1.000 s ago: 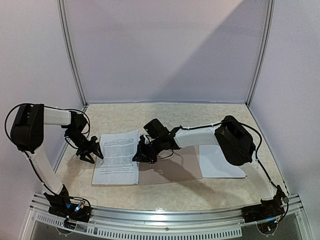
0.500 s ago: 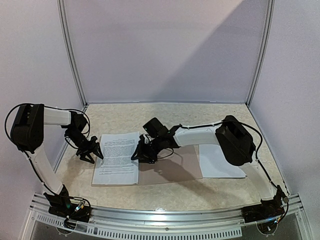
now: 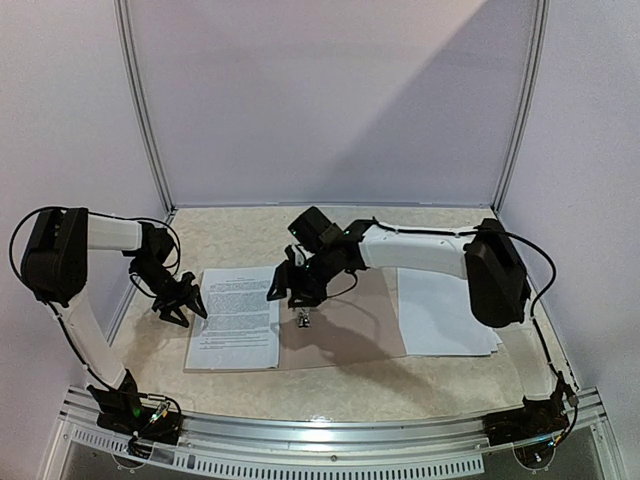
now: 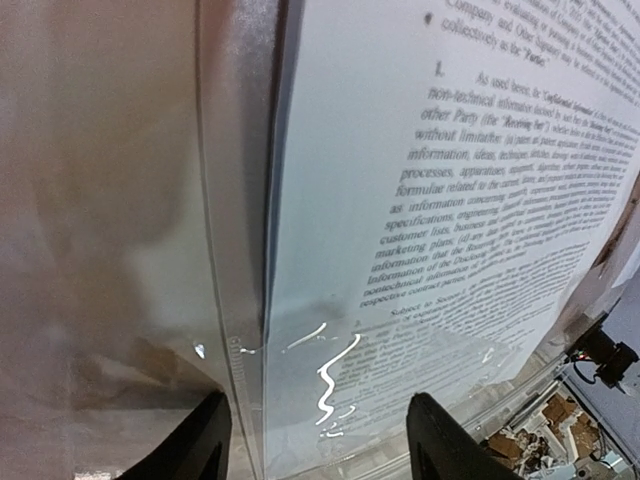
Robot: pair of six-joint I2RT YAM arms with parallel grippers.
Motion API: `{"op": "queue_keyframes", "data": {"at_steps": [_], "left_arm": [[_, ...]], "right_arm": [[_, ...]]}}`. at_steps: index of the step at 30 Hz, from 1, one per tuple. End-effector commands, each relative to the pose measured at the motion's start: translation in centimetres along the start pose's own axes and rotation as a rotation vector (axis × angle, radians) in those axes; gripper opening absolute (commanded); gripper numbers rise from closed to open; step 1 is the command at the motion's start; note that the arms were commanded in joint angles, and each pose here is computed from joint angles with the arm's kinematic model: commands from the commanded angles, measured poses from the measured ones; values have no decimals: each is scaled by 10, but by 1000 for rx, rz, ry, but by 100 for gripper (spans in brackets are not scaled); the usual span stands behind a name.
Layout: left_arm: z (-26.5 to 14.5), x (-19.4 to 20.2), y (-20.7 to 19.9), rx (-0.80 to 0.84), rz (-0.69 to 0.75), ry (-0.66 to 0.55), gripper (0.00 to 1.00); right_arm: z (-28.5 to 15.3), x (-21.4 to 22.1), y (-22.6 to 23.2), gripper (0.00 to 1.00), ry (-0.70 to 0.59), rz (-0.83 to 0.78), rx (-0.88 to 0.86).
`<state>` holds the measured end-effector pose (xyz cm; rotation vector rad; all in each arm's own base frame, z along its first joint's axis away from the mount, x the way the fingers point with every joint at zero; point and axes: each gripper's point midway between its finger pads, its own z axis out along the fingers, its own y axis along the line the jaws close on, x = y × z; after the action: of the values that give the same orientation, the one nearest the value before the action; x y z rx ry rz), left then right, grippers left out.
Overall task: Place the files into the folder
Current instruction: Pick up the file from the center of the board.
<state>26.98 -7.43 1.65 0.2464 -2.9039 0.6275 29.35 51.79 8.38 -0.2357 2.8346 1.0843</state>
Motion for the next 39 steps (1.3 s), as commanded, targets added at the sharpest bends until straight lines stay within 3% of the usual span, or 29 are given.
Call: {"op": "queue_keyframes", "data": {"at_steps": [1,7,8,13,18,23,29,34,39], "left_arm": [[-4,-11,5,-60,52,-45,62],[-40,-25,1,-111,123,-148,65],[-51,-29,-1,-124,145,-188,66],[-107,-54,-25,-174,256,-378,67],[-130,-61,-89,-182,455,-462,68],[-94,-43,-189,-147,729,-407,68],[-9,-5,-291,-174,1015,-250,66],[54,23,-351,-124,1137,-170,65],[88,34,-402,-83,1229,-240,64]], "right_arm": [[-81,-28,2,61,-87,-98,79],[-186,-36,-133,75,-155,-21,457],[-199,-28,-177,76,-136,50,521],[-253,-4,-274,76,-184,257,516],[-271,1,-314,75,-228,336,442],[-276,2,-348,66,-236,401,420],[-280,11,-379,65,-248,459,440],[-271,10,-377,64,-240,455,382],[-271,16,-394,63,-243,487,398]]}}
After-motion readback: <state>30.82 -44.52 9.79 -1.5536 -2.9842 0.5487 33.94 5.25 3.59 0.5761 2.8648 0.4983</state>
